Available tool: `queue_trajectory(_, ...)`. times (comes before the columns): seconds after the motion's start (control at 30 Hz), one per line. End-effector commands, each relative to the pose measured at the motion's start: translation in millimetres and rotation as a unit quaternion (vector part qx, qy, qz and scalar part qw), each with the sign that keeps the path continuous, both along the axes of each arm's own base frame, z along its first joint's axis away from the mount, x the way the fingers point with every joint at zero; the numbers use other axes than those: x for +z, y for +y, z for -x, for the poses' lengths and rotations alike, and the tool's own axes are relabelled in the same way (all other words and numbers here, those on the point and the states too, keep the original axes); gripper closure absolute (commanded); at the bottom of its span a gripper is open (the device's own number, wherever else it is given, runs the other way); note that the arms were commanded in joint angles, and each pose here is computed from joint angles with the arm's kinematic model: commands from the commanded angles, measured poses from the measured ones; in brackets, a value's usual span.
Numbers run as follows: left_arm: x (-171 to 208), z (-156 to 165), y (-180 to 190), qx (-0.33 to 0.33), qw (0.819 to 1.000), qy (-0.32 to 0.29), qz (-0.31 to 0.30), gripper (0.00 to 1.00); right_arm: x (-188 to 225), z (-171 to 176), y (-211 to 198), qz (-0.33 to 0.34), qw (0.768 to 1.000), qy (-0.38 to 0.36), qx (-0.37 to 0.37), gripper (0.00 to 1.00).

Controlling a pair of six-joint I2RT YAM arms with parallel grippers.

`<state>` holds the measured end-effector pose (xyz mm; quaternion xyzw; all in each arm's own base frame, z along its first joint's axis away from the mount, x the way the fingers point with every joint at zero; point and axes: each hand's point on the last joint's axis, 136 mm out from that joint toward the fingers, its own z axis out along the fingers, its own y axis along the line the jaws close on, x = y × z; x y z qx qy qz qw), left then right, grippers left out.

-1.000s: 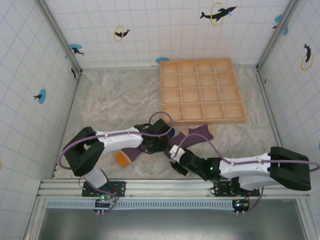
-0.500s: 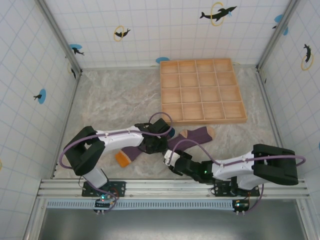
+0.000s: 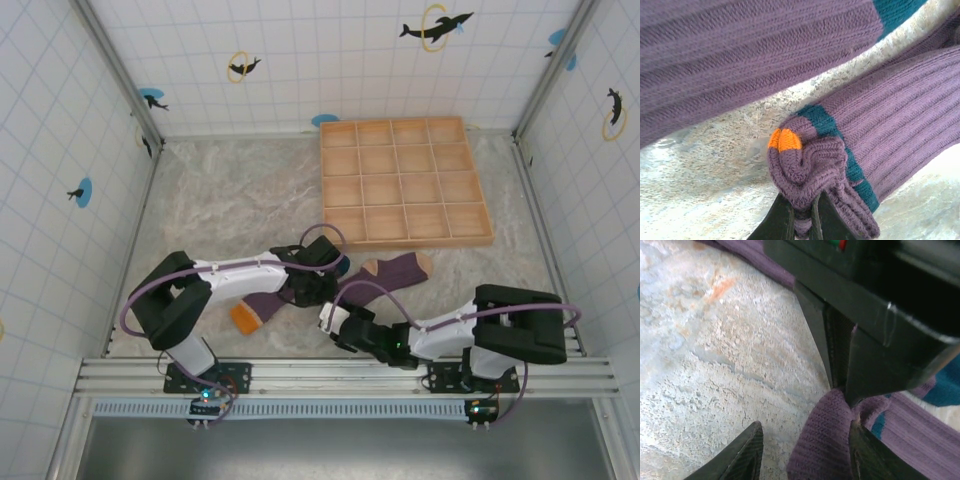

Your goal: Roll the socks

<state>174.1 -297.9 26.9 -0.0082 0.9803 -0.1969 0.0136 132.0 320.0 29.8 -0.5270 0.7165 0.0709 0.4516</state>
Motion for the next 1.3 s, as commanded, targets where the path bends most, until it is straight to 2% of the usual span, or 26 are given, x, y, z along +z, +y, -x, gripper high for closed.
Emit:
queue_trajectory(0.0, -2, 5, -5, 0.009, 0.999, 0.023, 0.022, 1.00, 6, -9, 6, -0.027, 0.999, 0.001, -0.030, 0.53)
queue_trajectory(0.2, -2, 10, -11, 0.013, 0.998, 0.040, 0.038, 1.00, 0, -13, -12, -0.011, 0.998, 0.001, -0.054, 0.54)
queue_trajectory(0.53, -9, 12, -7, 0.018, 0.998, 0.052, 0.025, 1.00, -8, -13, -38, 0.006, 0.997, 0.006, -0.082, 0.56)
queue_trajectory(0.93, -10, 14, -10, 0.014, 0.998, 0.061, 0.027, 1.00, -13, -11, -41, 0.024, 0.996, -0.001, -0.081, 0.59)
queue_trajectory(1.27, -10, 13, -11, 0.014, 0.998, 0.058, 0.030, 1.00, -23, -7, -43, 0.018, 0.996, 0.029, -0.084, 0.90)
